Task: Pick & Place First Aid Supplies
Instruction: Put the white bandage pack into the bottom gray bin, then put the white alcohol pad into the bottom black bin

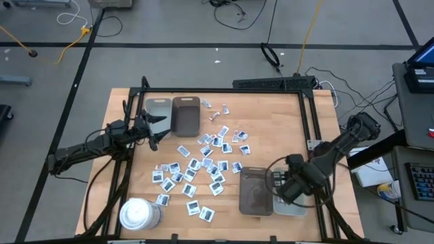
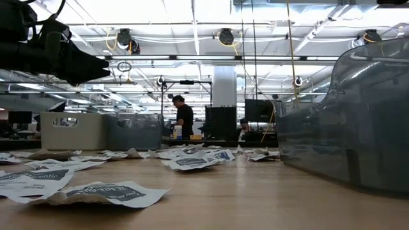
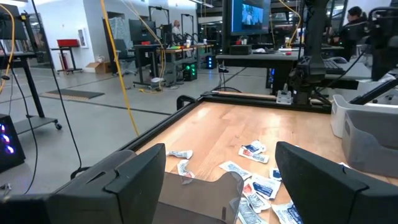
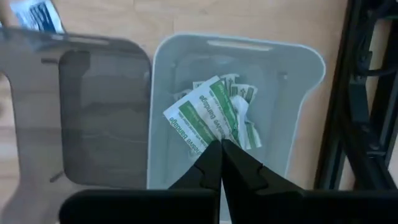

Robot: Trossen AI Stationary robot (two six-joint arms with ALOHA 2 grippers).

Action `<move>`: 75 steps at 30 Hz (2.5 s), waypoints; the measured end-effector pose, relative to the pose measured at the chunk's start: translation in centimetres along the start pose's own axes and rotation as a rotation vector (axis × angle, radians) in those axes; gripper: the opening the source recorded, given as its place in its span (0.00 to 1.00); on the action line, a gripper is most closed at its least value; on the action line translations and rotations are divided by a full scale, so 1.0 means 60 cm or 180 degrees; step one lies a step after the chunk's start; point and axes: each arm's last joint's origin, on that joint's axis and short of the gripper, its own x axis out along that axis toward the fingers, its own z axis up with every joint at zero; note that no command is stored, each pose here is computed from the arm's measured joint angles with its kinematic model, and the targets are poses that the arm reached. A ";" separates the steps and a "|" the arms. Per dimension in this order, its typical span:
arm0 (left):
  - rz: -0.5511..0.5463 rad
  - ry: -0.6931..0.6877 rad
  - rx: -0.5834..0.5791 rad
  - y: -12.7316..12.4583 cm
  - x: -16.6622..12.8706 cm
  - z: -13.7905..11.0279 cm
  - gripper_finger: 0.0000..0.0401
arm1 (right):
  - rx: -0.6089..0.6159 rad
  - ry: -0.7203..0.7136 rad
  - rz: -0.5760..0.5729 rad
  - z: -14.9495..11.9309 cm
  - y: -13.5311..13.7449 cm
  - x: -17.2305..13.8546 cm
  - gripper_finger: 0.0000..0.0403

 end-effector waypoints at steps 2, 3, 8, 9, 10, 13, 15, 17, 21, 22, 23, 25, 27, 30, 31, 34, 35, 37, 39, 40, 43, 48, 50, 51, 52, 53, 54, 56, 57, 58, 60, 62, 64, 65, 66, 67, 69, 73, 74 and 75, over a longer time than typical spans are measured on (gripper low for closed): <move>0.0001 -0.0001 0.0000 0.000 0.000 0.000 0.76 | -0.0040 0.0000 0.0005 -0.006 -0.002 0.011 0.00; -0.0001 0.0000 0.0000 0.000 0.000 0.000 0.76 | -0.0049 -0.0005 -0.0001 -0.008 -0.002 0.019 0.00; 0.0001 0.0000 0.0000 0.000 0.000 0.000 0.76 | -0.0124 -0.0007 0.0026 -0.018 -0.008 0.067 0.00; 0.0001 0.0000 0.0000 0.000 0.000 0.000 0.76 | -0.0143 -0.0004 0.0031 -0.021 -0.010 0.077 0.00; 0.0001 0.0000 0.0000 0.000 0.000 0.000 0.76 | -0.0157 0.0002 0.0040 -0.023 -0.011 0.088 0.00; -0.0001 0.0000 0.0000 0.000 0.000 0.000 0.76 | -0.0203 0.0037 0.0091 -0.028 -0.016 0.117 0.00; 0.0000 0.0000 0.0000 0.000 0.000 0.000 0.76 | -0.0254 0.0072 0.0137 -0.029 -0.017 0.133 0.00; 0.0000 0.0000 0.0000 0.000 0.000 0.000 0.76 | -0.0275 0.0079 0.0147 -0.029 -0.018 0.140 0.00; 0.0000 0.0000 0.0000 0.000 0.000 0.000 0.76 | -0.0312 0.0052 0.0120 -0.029 -0.020 0.141 0.05; 0.0001 0.0000 0.0000 0.000 0.000 0.000 0.76 | -0.0321 0.0049 0.0116 -0.029 -0.021 0.141 0.07; 0.0000 0.0000 0.0000 0.000 0.000 0.000 0.76 | -0.0330 0.0050 0.0117 -0.029 -0.021 0.141 0.10; 0.0000 0.0000 0.0000 0.000 0.000 0.000 0.76 | -0.0379 0.0061 0.0135 -0.032 -0.022 0.141 0.17; 0.0000 -0.0001 0.0000 0.000 0.000 0.000 0.76 | -0.0422 0.0085 0.0170 -0.035 -0.022 0.140 0.24; 0.0001 0.0000 0.0000 0.000 0.000 0.000 0.76 | -0.0456 0.0116 0.0207 -0.038 -0.022 0.140 0.36; 0.0000 0.0000 0.0000 0.000 0.000 0.000 0.76 | -0.0492 0.0128 0.0222 -0.038 -0.023 0.137 0.39; 0.0000 0.0000 0.0000 0.000 0.000 0.000 0.76 | -0.0550 0.0144 0.0258 -0.036 -0.023 0.123 0.47; 0.0001 0.0000 0.0000 0.000 0.000 0.000 0.76 | -0.0606 0.0138 0.0254 -0.035 -0.023 0.116 0.48; -0.0001 0.0000 0.0000 0.000 0.000 0.000 0.76 | -0.0758 0.0105 0.0216 -0.028 -0.027 0.101 0.50; 0.0001 0.0000 0.0000 0.000 0.000 0.000 0.76 | -0.0967 0.0090 0.0196 -0.020 -0.027 0.086 0.50; 0.0000 0.0000 0.0000 0.000 0.000 0.000 0.76 | -0.1089 0.0089 0.0200 -0.015 -0.027 0.080 0.50; 0.0000 0.0000 0.0000 0.000 0.000 0.000 0.76 | -0.1475 0.0107 0.0264 0.001 -0.021 0.065 0.50; 0.0000 0.0000 0.0000 0.000 0.000 0.000 0.76 | -0.2313 0.0263 0.0348 0.028 0.003 0.058 0.50; 0.0000 0.0000 0.0000 0.000 0.000 0.000 0.76 | -0.2700 0.0344 0.0376 0.038 0.011 0.059 0.50; 0.0000 0.0000 0.0000 0.000 0.000 0.000 0.76 | -0.2873 0.0376 0.0391 0.043 0.014 0.059 0.50; 0.0001 0.0000 0.0000 0.000 0.000 0.000 0.76 | -0.3038 0.0377 0.0420 0.048 0.018 0.060 0.50; 0.0001 0.0000 0.0000 0.000 0.000 0.000 0.76 | -0.3199 0.0365 0.0456 0.053 0.021 0.060 0.50; 0.0001 0.0000 0.0000 0.000 0.000 0.000 0.76 | -0.3355 0.0362 0.0498 0.058 0.025 0.060 0.50; 0.0002 0.0000 0.0000 0.000 0.000 0.000 0.76 | -0.3675 0.0436 0.0585 0.065 0.031 0.061 0.50; 0.0001 0.0000 0.0000 0.000 0.000 0.000 0.76 | -0.3833 0.0479 0.0631 0.067 0.033 0.061 0.50; 0.0001 0.0000 0.0000 0.000 0.000 0.000 0.76 | -0.3961 0.0519 0.0673 0.070 0.035 0.061 0.50; 0.0000 0.0000 0.0000 0.000 0.000 0.000 0.76 | -0.4166 0.0502 0.0728 0.074 0.038 0.061 0.50; 0.0000 0.0000 0.0000 0.000 0.000 0.000 0.76 | -0.4380 0.0468 0.0758 0.079 0.040 0.061 0.50; 0.0002 0.0000 0.0000 0.000 0.000 0.000 0.76 | -0.4646 0.0423 0.0777 0.084 0.042 0.062 0.50; 0.0001 0.0000 0.0000 0.000 0.000 0.000 0.76 | -0.4769 0.0398 0.0783 0.088 0.044 0.063 0.50; 0.0000 0.0000 0.0000 0.000 0.000 0.000 0.76 | -0.4869 0.0380 0.0795 0.094 0.046 0.063 0.50; 0.0001 0.0000 0.0000 0.000 0.000 0.000 0.76 | -0.4936 0.0361 0.0806 0.102 0.048 0.064 0.50; 0.0001 0.0000 0.0000 0.000 0.000 0.000 0.76 | -0.5012 0.0255 0.0792 0.120 0.055 0.066 0.50; 0.0000 0.0000 0.0000 0.000 0.000 0.000 0.76 | -0.5013 0.0103 0.0735 0.168 0.065 0.071 0.50; 0.0000 0.0000 0.0000 0.000 0.000 0.000 0.76 | -0.4993 0.0087 0.0731 0.181 0.067 0.072 0.50; 0.0001 0.0000 0.0000 0.000 0.000 0.000 0.76 | -0.4972 0.0070 0.0729 0.194 0.069 0.073 0.50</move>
